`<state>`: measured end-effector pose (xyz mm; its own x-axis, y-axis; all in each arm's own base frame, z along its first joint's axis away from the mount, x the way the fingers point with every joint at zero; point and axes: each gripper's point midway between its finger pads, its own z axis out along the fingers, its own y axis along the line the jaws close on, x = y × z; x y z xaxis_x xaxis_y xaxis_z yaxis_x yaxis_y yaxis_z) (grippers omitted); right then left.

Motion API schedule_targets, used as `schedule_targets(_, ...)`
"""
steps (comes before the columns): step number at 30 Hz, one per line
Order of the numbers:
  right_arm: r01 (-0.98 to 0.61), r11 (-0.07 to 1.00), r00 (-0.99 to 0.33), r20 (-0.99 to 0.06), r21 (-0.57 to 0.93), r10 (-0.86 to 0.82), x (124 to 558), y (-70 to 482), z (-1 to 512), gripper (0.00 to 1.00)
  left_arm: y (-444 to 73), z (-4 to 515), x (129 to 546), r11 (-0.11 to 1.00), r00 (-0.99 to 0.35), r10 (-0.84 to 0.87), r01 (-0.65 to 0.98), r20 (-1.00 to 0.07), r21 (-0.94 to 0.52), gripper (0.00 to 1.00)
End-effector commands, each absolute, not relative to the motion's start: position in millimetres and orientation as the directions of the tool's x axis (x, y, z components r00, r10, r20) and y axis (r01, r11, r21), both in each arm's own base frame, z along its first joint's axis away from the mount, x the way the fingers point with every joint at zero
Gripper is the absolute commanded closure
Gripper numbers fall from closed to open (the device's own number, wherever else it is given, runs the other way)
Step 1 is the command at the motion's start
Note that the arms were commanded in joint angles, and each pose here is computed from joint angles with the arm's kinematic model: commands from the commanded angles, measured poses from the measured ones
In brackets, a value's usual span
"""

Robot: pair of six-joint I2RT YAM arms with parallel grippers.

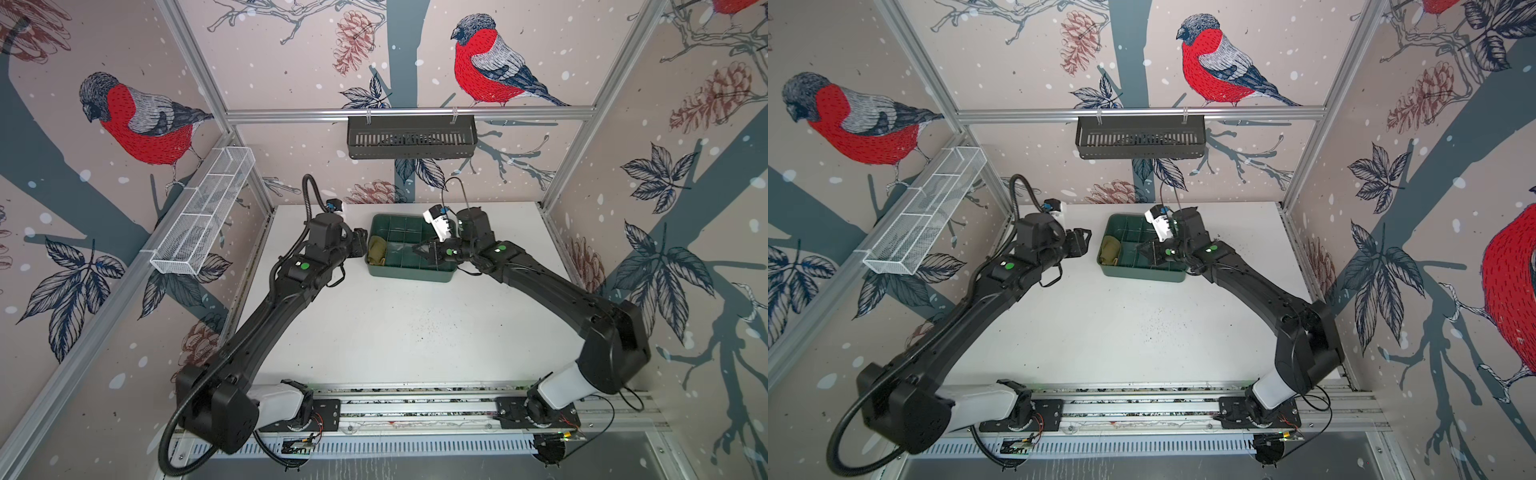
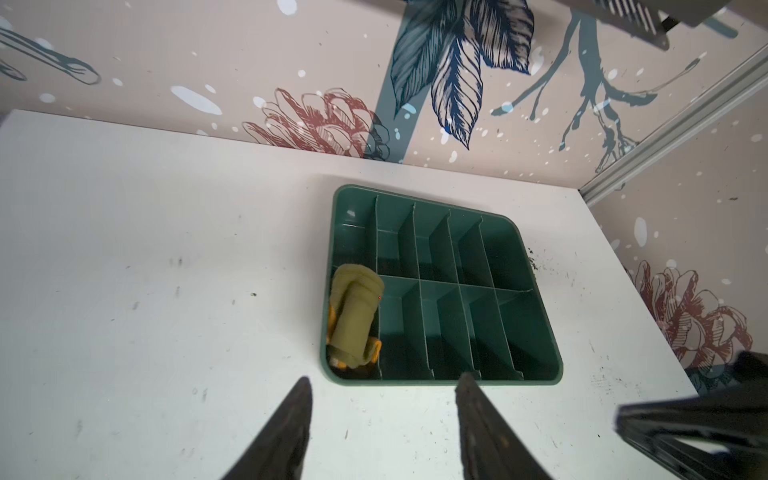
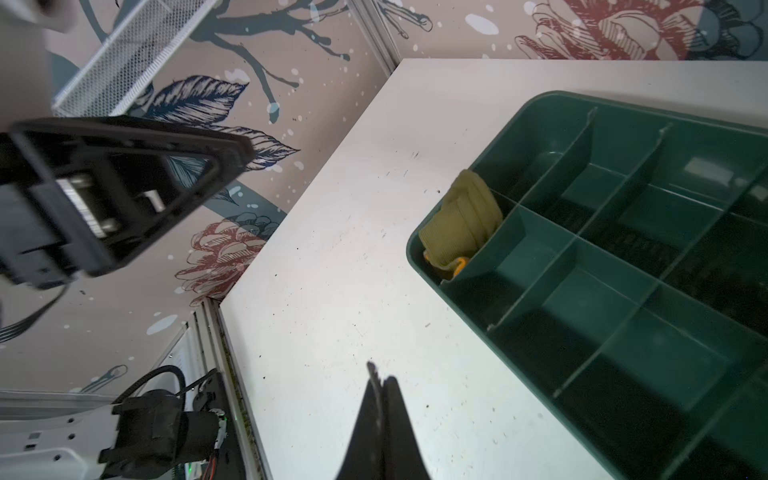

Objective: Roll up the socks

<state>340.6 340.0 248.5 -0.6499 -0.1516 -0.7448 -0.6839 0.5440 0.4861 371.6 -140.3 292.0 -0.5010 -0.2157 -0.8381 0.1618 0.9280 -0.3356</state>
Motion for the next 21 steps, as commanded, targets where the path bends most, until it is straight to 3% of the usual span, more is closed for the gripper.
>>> schedule_targets(1,-0.687,0.626,-0.599,-0.775,0.369,-0.201,365.2,357.9,235.5,0.97,-136.6,315.3,360.1,0.9,-0.426,-0.27,0.207,-0.864,-0.383,0.44)
schedule_targets(12,-0.692,0.716,-0.518,-0.755,0.093,-0.403,418.1,439.9,176.5,0.98,-111.9,314.8,328.2,0.894,-0.378,-0.293,0.218,-0.878,-0.392,0.38)
schedule_targets(21,-0.669,0.741,-0.479,-0.729,-0.057,-0.489,443.6,462.6,137.2,0.98,-106.4,312.8,326.8,0.897,-0.367,-0.287,0.221,-0.885,-0.382,0.36)
